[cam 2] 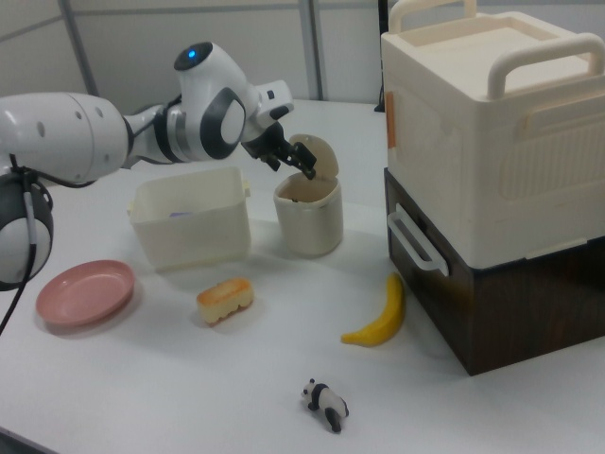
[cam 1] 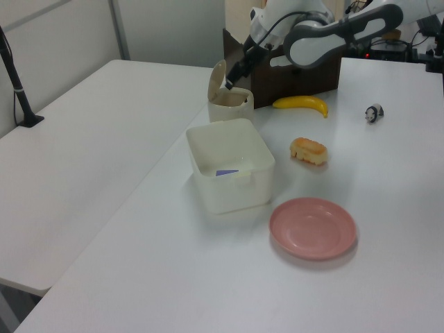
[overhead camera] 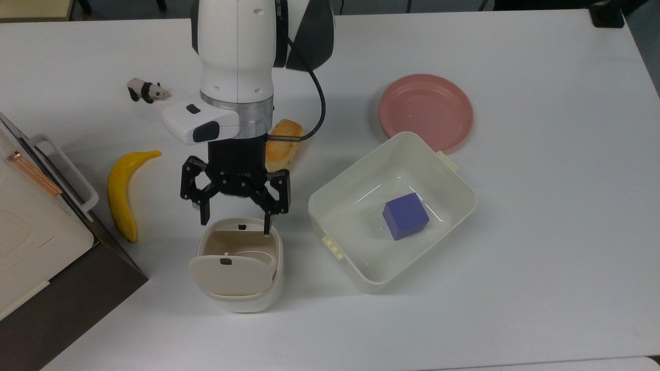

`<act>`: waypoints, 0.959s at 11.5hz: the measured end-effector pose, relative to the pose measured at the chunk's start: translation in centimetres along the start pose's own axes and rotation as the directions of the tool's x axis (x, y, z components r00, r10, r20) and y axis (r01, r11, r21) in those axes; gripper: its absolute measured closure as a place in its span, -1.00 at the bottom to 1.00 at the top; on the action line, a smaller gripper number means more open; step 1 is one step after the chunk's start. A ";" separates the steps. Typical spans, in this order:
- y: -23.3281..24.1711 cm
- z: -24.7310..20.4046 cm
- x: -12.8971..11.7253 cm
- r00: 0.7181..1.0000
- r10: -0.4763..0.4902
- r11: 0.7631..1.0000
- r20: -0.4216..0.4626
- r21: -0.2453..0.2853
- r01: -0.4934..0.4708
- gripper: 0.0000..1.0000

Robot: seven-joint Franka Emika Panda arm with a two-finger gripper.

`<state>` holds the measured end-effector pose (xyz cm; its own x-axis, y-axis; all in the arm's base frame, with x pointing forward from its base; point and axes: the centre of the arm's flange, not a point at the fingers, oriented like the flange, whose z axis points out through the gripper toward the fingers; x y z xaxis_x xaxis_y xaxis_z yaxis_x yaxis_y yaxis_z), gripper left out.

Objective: Grab it up and put it in the trash

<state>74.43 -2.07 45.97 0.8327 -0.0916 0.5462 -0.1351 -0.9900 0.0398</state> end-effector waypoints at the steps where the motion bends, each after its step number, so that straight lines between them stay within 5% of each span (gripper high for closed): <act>1: 0.0 -1.1 -0.3 0.995 -0.040 0.999 0.087 -0.017 0.042 -1.00; 3: -0.2 -4.9 -0.6 0.973 -0.066 0.998 0.221 0.018 0.063 -1.00; 7: 0.3 -12.1 -0.4 0.941 -0.021 0.997 0.338 0.081 -0.007 -1.00; 11: 1.5 -16.8 -0.4 0.888 -0.010 0.996 0.459 0.084 -0.032 -1.00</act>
<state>64.84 -1.69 59.87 0.9876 -0.1205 0.1008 -0.1162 -0.9921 -0.0481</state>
